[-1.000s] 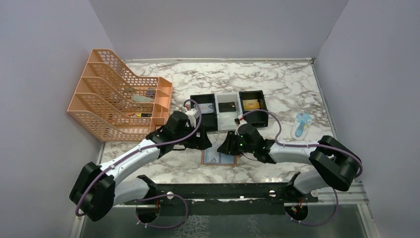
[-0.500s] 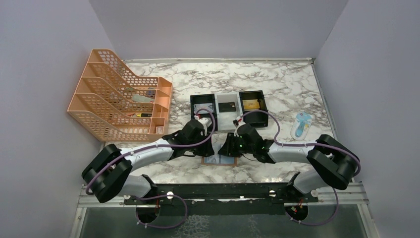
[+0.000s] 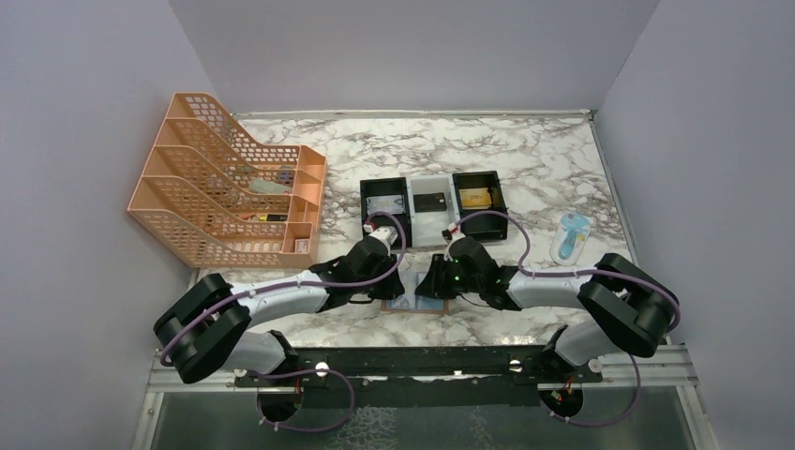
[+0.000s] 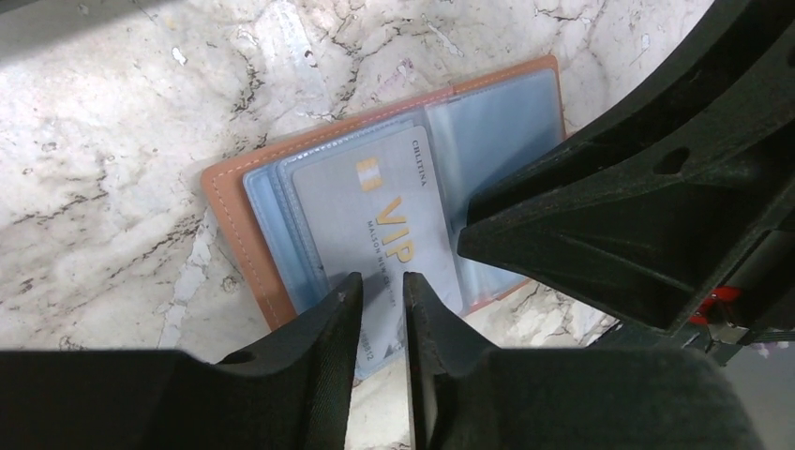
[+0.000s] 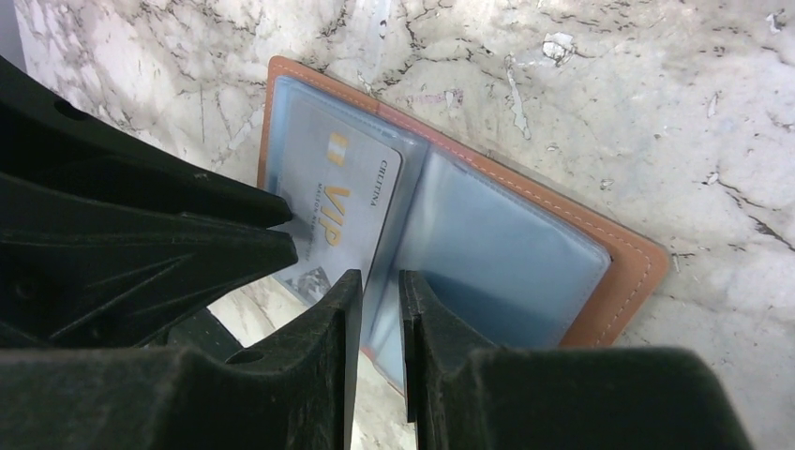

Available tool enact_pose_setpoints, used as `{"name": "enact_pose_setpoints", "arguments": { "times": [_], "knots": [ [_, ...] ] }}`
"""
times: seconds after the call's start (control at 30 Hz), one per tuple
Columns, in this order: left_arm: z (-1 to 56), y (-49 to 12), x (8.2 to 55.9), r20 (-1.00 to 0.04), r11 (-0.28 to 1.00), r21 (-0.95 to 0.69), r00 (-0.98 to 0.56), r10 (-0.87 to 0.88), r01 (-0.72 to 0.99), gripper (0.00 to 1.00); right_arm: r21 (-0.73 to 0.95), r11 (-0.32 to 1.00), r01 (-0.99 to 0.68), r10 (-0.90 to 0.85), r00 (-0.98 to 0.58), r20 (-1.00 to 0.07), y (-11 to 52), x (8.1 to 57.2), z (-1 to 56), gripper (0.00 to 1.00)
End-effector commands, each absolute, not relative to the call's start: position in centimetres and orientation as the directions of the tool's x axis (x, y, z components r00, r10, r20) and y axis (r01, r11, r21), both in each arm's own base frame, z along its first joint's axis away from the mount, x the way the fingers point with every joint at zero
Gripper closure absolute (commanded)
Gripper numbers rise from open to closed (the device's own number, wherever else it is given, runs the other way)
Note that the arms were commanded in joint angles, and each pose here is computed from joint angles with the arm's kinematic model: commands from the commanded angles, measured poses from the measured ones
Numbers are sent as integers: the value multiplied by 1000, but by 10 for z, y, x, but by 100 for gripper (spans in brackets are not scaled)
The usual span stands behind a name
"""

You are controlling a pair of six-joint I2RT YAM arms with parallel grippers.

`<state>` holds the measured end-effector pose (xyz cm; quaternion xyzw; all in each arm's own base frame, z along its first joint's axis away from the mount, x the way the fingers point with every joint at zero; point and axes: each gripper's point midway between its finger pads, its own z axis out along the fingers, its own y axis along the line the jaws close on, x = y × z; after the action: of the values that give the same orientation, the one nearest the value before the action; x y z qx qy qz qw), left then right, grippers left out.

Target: Take the credit cards out of the card holder

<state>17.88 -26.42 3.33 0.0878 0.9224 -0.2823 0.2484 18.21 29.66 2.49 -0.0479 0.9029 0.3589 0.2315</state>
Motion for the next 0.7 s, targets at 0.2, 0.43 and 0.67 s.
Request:
{"name": "enact_pose_setpoints", "arguments": {
  "times": [0.2,0.43,0.67],
  "knots": [
    [22,-237,174,-502,895,-370,-864,34,250,57,634,718,-289,45,-889,-457,304,181,26,78],
    [12,-237,175,-478,907,-311,-872,107,282,67,646,712,-274,70,-889,-453,308,185,23,78],
    [6,-236,169,-463,911,-293,-877,130,290,80,650,712,-266,78,-890,-449,305,184,17,78]
  ]
}}
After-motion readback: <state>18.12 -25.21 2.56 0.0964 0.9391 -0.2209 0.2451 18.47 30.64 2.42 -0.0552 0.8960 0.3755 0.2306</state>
